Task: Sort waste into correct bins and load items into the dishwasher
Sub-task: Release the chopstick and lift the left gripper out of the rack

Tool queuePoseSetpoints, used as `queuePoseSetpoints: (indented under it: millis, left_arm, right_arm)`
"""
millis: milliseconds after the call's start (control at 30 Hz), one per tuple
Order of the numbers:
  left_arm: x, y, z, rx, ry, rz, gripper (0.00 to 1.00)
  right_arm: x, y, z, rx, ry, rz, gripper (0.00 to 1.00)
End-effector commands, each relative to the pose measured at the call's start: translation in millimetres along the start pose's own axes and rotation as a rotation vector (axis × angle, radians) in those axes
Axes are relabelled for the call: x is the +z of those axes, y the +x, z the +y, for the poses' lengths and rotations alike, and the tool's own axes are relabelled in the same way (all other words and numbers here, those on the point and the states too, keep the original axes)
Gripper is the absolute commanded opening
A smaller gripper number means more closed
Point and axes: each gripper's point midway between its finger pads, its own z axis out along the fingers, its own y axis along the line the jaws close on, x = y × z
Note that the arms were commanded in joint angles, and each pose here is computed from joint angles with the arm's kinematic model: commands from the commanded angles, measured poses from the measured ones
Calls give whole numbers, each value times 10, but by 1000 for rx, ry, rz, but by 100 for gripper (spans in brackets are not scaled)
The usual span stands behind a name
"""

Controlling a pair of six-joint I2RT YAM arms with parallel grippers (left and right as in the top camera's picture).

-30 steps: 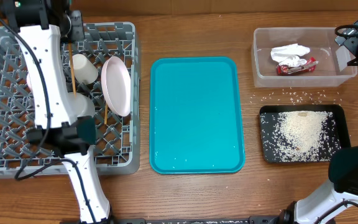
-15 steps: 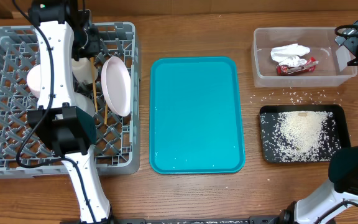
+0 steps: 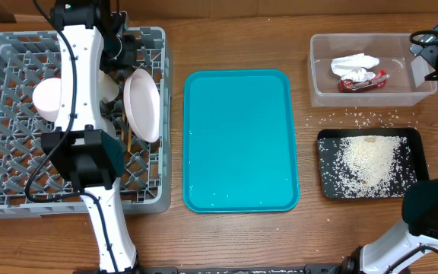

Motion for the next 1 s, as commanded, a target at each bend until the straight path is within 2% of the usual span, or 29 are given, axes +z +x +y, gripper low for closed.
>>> queuePoseSetpoints:
  millis: [0,67,167,200,267,333,700,967]
  left_arm:
    - [-382,-76,-59,-58,19,-79,22]
    - [-584,-70,-55,-88,22,-109,23]
    - [-984,-21,-44,-131,27,-169,29]
    - [-1106,4,-41,-140,28,-189,37]
    - [-1330,53,-29,-149,31,-227,61]
    - [-1540,136,-33,-147,32,-256,99]
    - [-2108,618,-336,-112,142,-286,100]
    - [-1966,1437,-708,-18,145,-117,100]
  right_arm:
    - [-36,-25,8,6,-6,-13,100]
    - [-36,-25,8,6,-6,-13,100]
    - [-36,-26,9,6,-7,-14,100]
    - [-36,-26,9,6,-7,-14,100]
    - [-36,-25,8,6,-6,-13,100]
    - [-36,-25,8,6,-6,-13,100]
    - [-36,-25,8,6,-6,-13,100]
    - [-36,-25,8,5,-6,-13,100]
